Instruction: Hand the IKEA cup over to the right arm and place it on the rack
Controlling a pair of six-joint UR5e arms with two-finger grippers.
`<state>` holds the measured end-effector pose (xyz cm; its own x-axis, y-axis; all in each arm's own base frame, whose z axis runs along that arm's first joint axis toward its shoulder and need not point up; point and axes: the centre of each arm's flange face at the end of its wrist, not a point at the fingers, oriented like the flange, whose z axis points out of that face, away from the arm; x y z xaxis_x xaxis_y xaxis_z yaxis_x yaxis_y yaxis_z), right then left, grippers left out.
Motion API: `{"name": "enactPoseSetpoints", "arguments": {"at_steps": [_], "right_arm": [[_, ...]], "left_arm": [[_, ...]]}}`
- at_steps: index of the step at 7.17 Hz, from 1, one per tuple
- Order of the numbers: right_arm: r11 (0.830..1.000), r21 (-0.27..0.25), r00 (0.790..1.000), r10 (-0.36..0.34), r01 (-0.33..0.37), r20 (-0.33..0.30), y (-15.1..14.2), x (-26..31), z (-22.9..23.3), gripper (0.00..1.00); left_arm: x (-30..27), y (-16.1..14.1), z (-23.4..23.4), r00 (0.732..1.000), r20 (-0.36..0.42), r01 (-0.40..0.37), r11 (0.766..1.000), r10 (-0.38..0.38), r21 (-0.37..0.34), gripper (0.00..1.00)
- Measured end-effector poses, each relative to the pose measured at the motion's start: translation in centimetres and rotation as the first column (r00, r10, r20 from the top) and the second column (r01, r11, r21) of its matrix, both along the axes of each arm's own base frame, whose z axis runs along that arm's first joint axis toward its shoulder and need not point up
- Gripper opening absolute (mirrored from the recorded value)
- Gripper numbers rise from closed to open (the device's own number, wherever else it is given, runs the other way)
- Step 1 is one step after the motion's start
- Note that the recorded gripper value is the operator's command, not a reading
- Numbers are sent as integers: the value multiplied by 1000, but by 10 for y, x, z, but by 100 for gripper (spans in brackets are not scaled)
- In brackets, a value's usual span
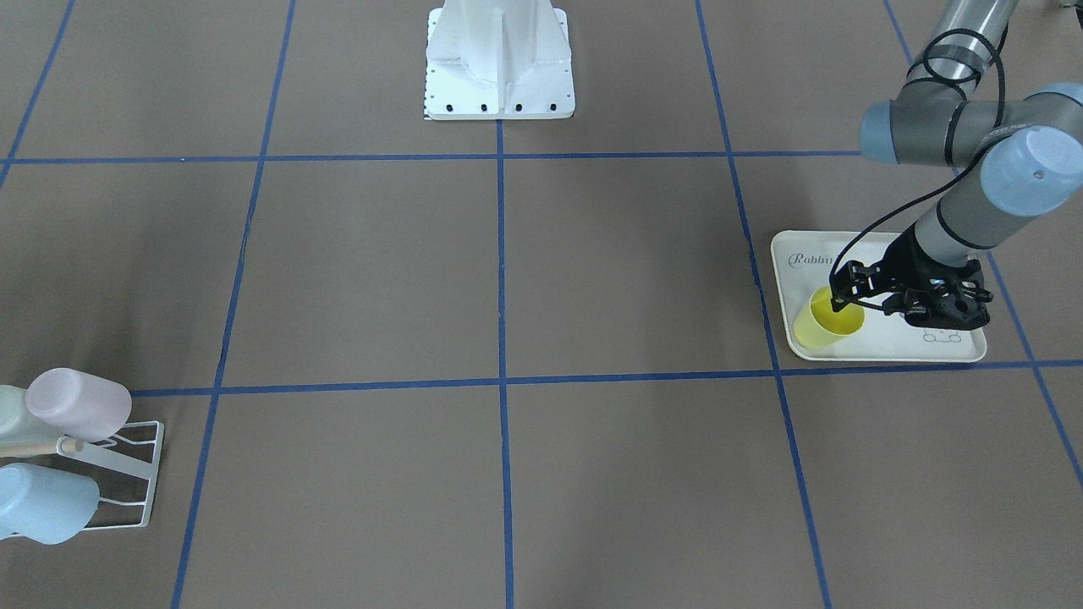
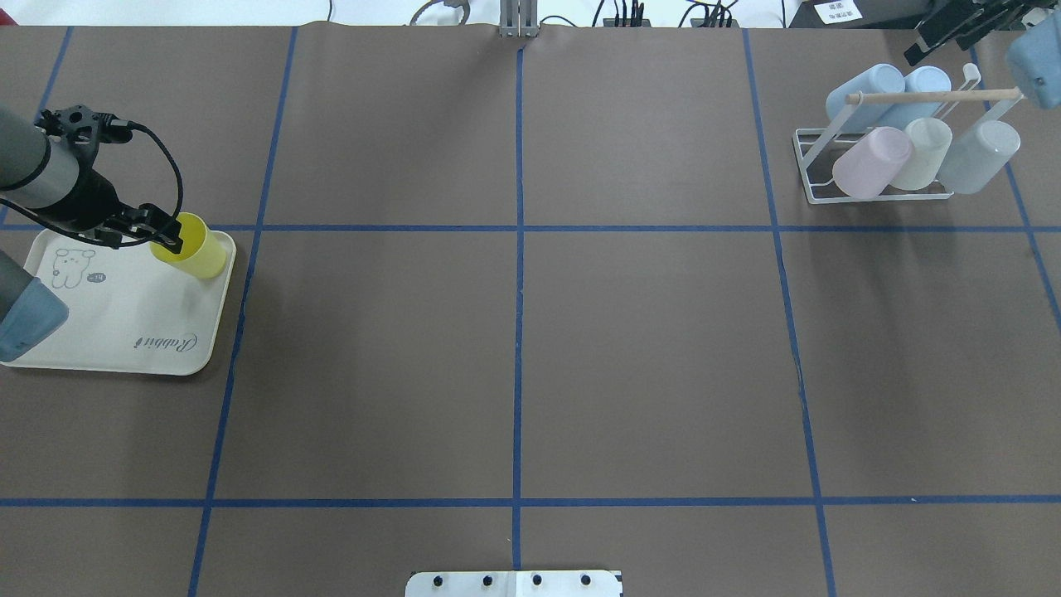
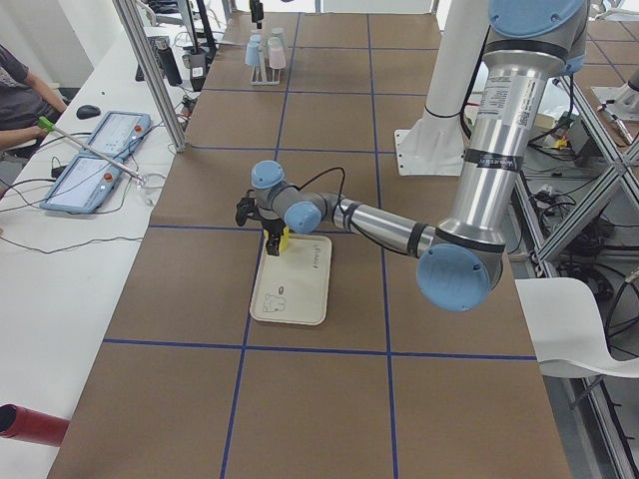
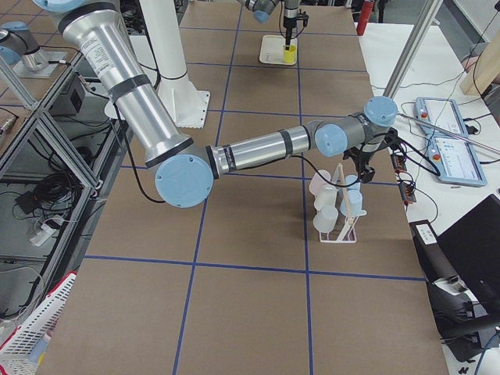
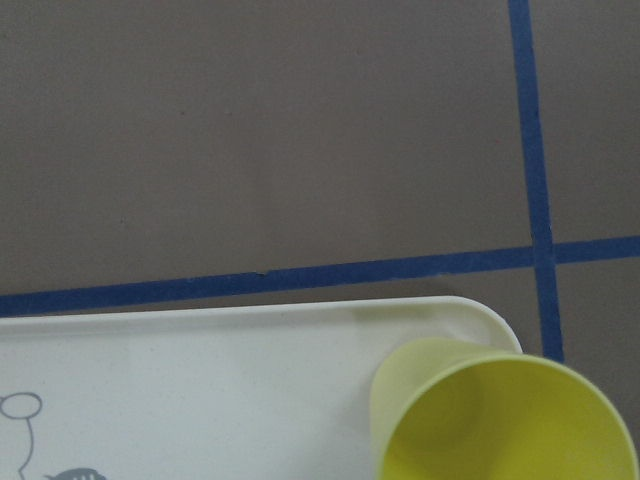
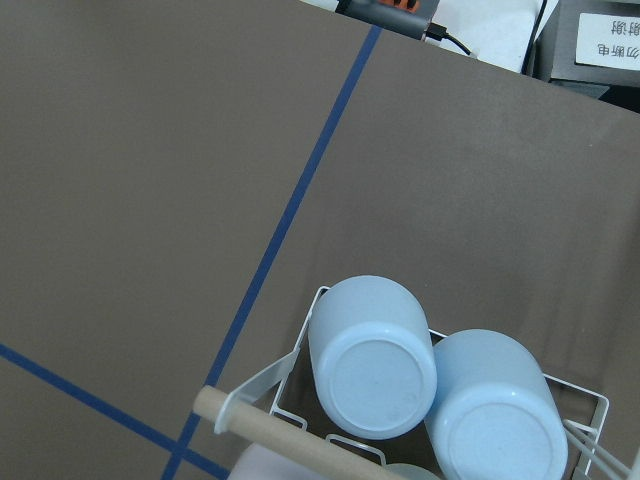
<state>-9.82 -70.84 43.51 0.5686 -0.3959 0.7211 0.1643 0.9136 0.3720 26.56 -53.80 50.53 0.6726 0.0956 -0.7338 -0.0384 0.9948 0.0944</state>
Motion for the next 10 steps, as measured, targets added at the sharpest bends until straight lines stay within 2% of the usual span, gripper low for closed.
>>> {"name": "enactPoseSetpoints", "arguments": {"at_steps": [1, 2, 6, 8, 10], "right_arm": [[1000, -1, 1000, -1, 1, 0, 0, 0, 0, 98], [1000, -1, 1000, -1, 1, 0, 0, -1, 1, 98], [1000, -11, 1000, 9, -9, 4, 0, -1, -1, 98], [1000, -12, 1000, 20, -20, 10, 1, -1, -8, 99], [997, -50, 997, 67, -65, 44, 12, -15, -42, 99]], "left_arm": [[3, 1, 0, 1000, 0, -3, 1000, 3, -3, 5], [5, 2, -1, 1000, -3, -4, 1000, 4, -6, 0], [-9, 6, -31, 999, -41, 2, 1000, -1, 7, 0], [-53, 12, -93, 995, -87, 38, 999, -38, -1, 0], [-70, 25, -155, 986, -138, 88, 996, -89, -16, 0]]}}
